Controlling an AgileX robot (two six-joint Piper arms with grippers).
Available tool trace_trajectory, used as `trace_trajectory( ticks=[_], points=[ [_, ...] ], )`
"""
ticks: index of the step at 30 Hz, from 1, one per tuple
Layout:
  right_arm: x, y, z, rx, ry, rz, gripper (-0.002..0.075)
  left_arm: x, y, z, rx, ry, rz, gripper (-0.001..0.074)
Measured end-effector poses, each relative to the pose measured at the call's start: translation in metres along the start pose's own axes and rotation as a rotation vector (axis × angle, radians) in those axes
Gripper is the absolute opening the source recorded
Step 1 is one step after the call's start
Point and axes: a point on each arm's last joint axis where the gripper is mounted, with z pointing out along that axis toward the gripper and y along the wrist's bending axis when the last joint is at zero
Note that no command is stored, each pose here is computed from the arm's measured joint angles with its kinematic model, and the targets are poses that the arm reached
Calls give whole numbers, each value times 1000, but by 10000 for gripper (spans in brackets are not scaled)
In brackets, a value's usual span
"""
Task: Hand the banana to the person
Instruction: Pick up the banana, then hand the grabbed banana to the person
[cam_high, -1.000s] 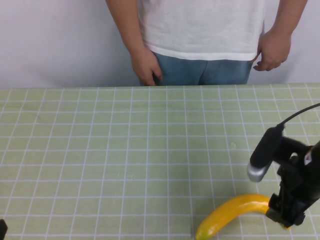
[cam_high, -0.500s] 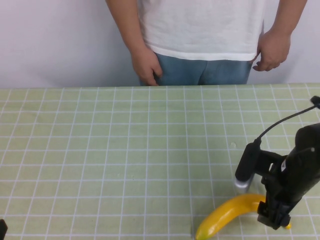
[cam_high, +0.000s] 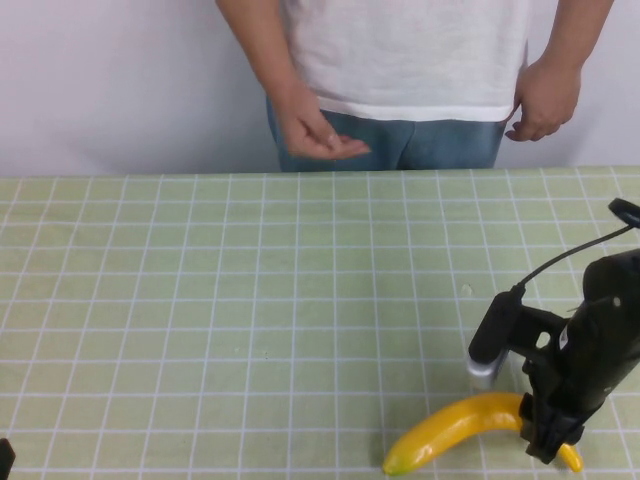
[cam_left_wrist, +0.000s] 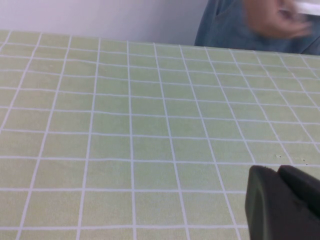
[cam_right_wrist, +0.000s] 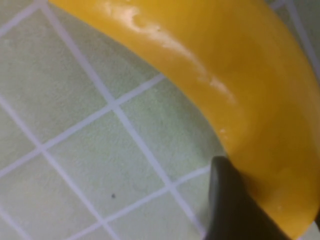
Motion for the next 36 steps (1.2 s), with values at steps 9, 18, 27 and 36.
trace_trajectory(
  ticks=[9,18,27,36],
  points=[
    [-6,3,-112,141,-220,-14,-6,0,0,0,0,0,0,3],
    [-27,-5,-216,258,-409,13,-6,0,0,0,0,0,0,3],
    [-82,-34,-225,240,-406,-8,-6,0,0,0,0,0,0,3],
    [-127,-39,-175,171,-308,-67,-6,0,0,0,0,0,0,3]
  ],
)
